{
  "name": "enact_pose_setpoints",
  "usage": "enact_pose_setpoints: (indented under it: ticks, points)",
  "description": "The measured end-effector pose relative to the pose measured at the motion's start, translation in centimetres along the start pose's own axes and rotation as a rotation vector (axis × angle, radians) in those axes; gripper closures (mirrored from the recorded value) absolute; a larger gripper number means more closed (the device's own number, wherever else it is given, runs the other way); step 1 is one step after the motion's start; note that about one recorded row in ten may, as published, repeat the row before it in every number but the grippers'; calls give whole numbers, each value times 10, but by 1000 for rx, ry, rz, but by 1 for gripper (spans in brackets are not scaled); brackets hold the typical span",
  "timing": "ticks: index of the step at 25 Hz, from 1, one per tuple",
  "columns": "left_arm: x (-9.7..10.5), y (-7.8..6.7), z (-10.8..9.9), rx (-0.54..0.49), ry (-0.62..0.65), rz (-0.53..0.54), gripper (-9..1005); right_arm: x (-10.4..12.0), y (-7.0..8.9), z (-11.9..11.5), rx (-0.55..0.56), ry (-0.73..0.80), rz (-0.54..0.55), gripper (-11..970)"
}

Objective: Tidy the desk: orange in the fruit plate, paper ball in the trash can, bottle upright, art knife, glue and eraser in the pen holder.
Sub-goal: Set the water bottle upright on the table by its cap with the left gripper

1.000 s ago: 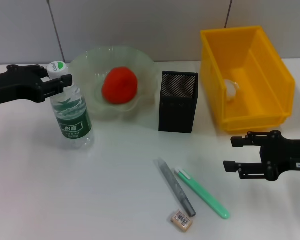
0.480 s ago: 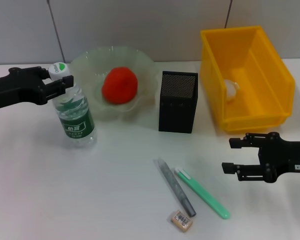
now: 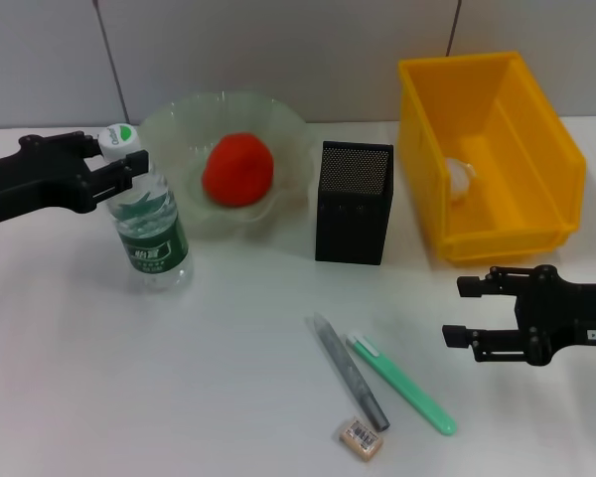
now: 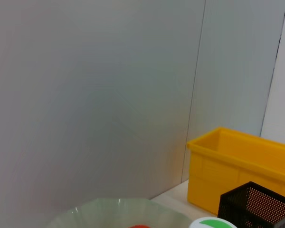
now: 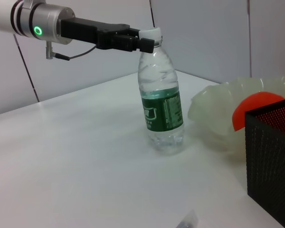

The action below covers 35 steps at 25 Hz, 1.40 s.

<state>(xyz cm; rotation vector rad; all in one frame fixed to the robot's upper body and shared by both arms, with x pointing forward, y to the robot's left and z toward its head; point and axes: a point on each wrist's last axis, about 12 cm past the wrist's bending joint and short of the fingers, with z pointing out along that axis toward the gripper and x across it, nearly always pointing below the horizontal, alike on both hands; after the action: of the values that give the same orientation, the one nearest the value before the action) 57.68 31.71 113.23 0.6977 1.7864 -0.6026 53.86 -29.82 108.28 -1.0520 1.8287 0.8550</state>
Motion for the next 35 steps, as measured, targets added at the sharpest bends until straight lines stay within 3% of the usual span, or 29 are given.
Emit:
enact_pose_setpoints:
  ticks: [35]
  points:
    - [7, 0, 2, -14, 3, 21, 540, -1, -1, -2, 2, 0, 3, 224]
